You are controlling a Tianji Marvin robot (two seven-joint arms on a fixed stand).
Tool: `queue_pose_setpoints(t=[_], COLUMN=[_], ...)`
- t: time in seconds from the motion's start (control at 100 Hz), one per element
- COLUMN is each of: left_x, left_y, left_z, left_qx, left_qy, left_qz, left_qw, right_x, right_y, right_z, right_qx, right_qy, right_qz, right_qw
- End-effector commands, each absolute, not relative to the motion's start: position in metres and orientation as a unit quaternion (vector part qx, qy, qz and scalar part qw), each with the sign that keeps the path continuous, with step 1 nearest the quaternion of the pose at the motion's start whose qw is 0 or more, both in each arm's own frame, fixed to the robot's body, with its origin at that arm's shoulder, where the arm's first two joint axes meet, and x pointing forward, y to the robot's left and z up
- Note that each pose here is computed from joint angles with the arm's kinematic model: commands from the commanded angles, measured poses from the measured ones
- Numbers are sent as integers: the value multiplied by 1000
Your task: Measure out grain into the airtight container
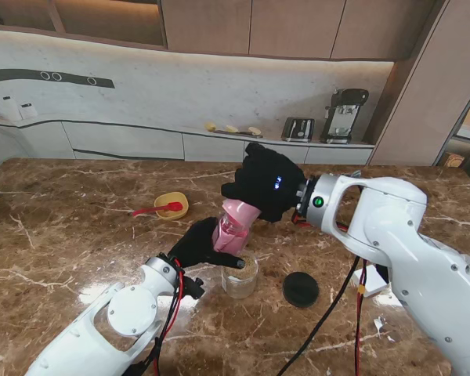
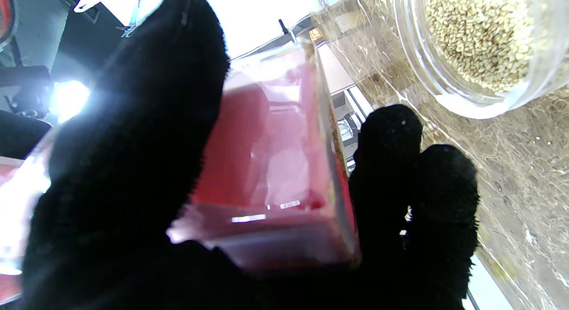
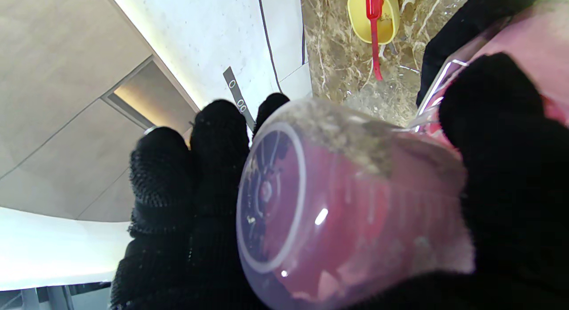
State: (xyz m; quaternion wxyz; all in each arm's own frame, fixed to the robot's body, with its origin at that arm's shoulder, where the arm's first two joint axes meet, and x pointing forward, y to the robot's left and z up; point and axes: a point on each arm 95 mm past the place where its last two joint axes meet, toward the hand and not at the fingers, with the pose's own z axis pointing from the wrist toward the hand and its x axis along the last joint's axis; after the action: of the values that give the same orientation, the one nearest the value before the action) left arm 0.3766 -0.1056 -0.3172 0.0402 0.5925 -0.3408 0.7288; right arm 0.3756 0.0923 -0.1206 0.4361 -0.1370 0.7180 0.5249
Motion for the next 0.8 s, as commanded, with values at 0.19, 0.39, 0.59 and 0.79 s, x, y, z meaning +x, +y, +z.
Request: queue_pose_setpoints(t=[0.19,0.39,0.59,0.79], left_x=[376,375,375,375], left_y=[-114,-114,-114,-115], left_z=[-307,-307,-307,-307], left_qx=[583,583,584,584], left_qy=[-336,-335,-335,-334], left_qz=[738,738,738,738], left_qw=[48,48,48,48], right_x=[378,378,378,380], right_y=[91,93,95,96], right_z=[-126,-127,-127,-128], right_qx=[-148,-147,-142,-128], right_qy=[725,726,729,730], right_qz=[512,512,508,505], right_qw=[437,434,435,442])
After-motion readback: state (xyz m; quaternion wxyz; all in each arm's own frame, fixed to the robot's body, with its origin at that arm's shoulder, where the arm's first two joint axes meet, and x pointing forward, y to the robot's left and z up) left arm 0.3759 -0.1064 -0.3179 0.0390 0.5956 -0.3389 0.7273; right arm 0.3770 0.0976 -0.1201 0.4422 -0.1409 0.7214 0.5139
